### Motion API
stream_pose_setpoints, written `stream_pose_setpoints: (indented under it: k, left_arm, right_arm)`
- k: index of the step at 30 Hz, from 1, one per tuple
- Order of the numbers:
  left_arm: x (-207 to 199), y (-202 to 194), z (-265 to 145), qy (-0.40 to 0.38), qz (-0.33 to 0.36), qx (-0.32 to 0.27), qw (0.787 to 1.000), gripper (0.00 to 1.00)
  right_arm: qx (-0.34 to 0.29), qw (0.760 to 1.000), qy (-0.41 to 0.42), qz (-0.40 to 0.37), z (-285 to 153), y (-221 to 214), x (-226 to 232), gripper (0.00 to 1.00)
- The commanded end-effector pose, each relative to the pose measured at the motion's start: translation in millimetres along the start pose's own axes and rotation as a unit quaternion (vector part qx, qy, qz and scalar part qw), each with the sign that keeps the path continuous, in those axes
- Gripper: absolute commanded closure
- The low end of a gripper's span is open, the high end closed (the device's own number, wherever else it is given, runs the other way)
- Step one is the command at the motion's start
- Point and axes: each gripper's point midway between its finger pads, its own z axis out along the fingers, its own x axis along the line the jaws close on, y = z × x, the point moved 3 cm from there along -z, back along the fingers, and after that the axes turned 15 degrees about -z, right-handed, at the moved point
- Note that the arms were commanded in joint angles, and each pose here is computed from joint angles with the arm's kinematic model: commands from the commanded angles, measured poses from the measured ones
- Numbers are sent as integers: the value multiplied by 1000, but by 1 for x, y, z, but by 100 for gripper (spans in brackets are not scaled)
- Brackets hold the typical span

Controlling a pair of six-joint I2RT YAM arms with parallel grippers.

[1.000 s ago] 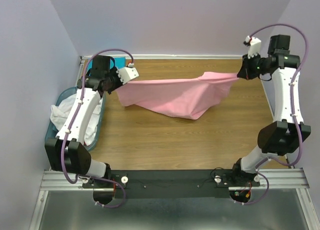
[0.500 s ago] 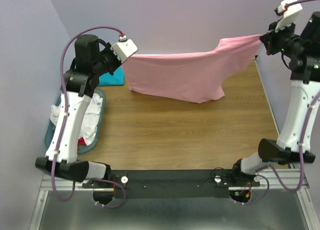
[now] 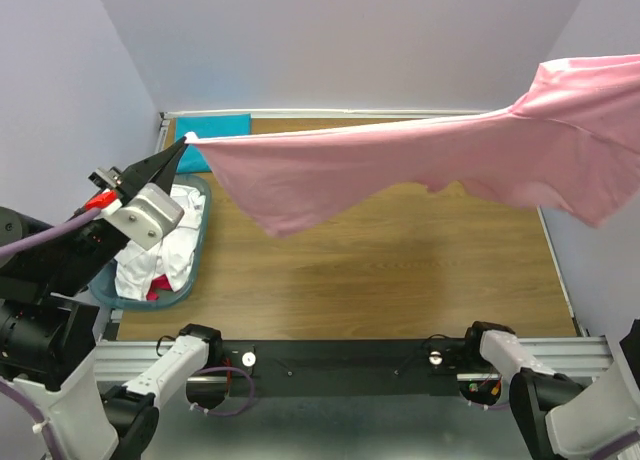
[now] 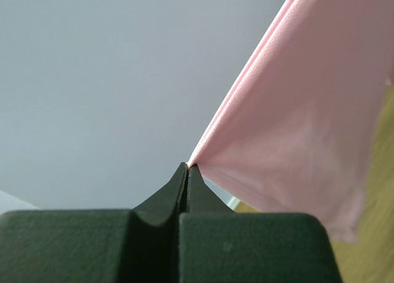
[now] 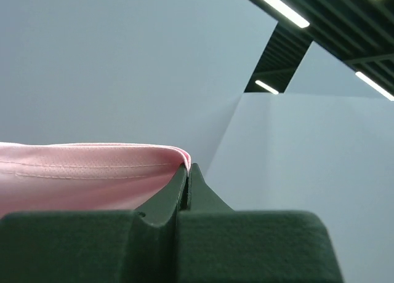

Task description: Fold and stack the t-shirts

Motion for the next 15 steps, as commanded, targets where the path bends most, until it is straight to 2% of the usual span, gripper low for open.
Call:
stream_pose_setpoints:
  k: [1, 5, 8, 12, 13, 15]
  left_arm:
    - [-5, -32, 17, -27, -50, 64, 996, 100]
    - [5, -72, 43, -14, -71, 121, 990, 100]
    - [2, -129, 67, -23, -102, 197, 975, 100]
    - [-4, -192, 90, -29, -135, 263, 955, 100]
    - [-8, -204, 94, -34, -141, 274, 951, 100]
    - [-18, -240, 106, -46, -157, 303, 939, 100]
  right_arm:
    - [55, 998, -5, -23, 28, -43, 7, 99]
    - [86, 995, 41, -33, 49, -84, 35, 99]
    - [108, 988, 109, -17, 62, -124, 76, 99]
    - [136, 967, 216, 13, 58, -182, 143, 100]
    - [155, 952, 263, 31, 47, -210, 176, 99]
    - [170, 935, 309, 40, 34, -238, 208, 99]
